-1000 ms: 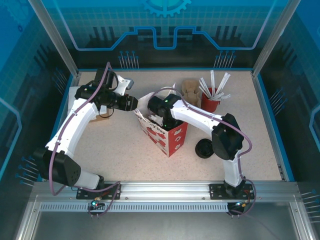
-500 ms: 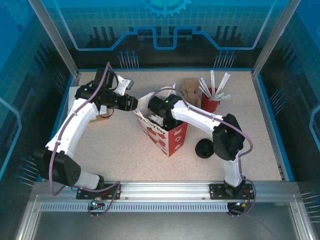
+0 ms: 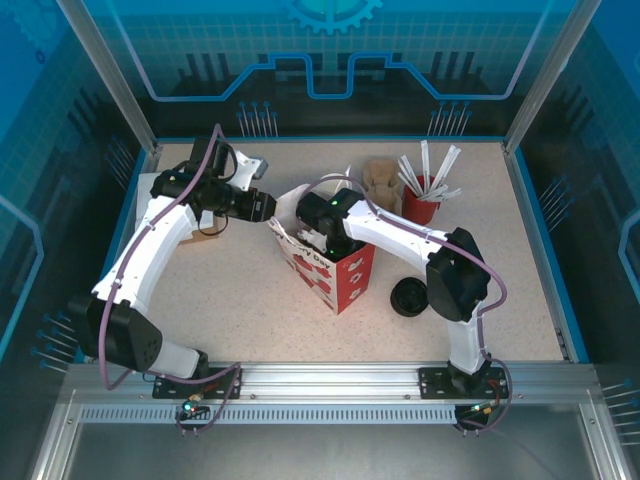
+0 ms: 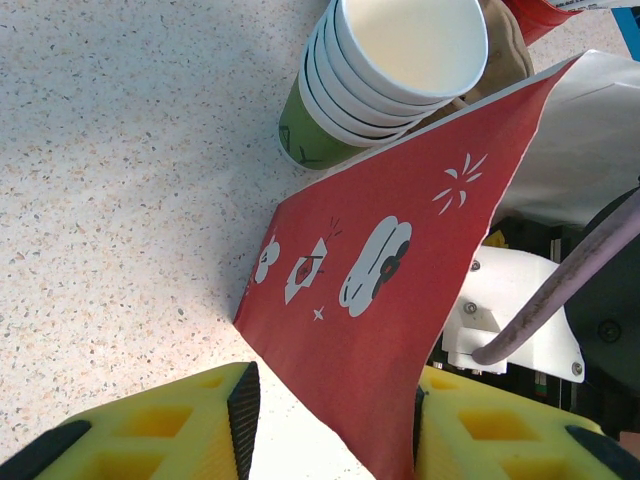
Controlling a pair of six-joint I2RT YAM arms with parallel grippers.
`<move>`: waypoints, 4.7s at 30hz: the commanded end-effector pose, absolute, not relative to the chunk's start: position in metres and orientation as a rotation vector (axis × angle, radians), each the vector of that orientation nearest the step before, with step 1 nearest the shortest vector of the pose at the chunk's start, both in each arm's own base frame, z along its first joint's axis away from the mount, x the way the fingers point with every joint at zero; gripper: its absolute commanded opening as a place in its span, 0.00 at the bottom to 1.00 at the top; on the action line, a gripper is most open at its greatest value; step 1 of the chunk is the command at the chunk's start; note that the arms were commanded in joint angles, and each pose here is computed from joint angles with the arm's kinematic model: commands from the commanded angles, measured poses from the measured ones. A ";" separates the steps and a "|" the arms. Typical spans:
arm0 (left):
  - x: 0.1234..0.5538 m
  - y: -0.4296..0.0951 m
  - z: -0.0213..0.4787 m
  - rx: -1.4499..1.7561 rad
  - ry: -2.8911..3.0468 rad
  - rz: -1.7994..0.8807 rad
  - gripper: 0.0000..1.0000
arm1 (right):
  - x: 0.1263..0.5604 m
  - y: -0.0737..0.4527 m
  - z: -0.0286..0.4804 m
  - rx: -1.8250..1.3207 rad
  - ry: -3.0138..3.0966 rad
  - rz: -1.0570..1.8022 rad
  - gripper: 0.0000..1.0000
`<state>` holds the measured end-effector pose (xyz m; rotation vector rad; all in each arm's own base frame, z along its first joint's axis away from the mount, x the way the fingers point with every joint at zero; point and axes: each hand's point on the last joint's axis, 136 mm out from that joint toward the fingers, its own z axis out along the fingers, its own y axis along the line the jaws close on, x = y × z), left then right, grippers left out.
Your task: Pack the takeout coffee
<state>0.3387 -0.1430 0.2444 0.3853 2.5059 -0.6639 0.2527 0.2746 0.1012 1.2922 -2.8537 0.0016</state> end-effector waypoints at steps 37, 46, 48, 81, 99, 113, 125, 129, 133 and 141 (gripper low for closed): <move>0.322 -0.160 0.240 0.449 2.540 -0.678 0.23 | 0.258 0.281 0.146 1.200 -2.966 -0.114 1.00; 0.322 -0.160 0.243 0.448 2.543 -0.656 0.22 | 0.266 0.283 0.174 1.159 -3.036 -0.129 1.00; 0.321 -0.160 0.243 0.449 2.545 -0.653 0.22 | 0.268 0.285 0.183 1.160 -3.053 -0.147 1.00; 0.323 -0.155 0.245 0.386 2.564 -0.621 0.22 | 0.252 0.309 0.323 1.113 -3.195 -0.860 0.79; 0.327 -0.146 0.251 0.343 2.566 -0.556 0.25 | 0.287 0.187 0.364 0.503 -3.734 -0.496 0.74; 0.323 -0.143 0.287 0.310 2.477 -0.603 0.65 | 0.352 0.106 0.307 0.206 -3.844 0.419 0.71; 0.295 -0.117 0.307 0.224 2.392 -0.577 0.78 | 0.424 0.117 0.229 0.522 -3.604 0.736 0.55; 0.288 -0.111 0.303 0.205 2.395 -0.556 0.80 | 0.442 0.115 0.216 0.528 -3.586 0.816 0.49; 0.284 -0.108 0.302 0.197 2.394 -0.544 0.81 | 0.456 0.109 0.203 0.532 -3.545 0.898 0.43; 0.285 -0.108 0.305 0.198 2.390 -0.544 0.82 | 0.480 0.103 0.184 0.537 -3.514 0.930 0.37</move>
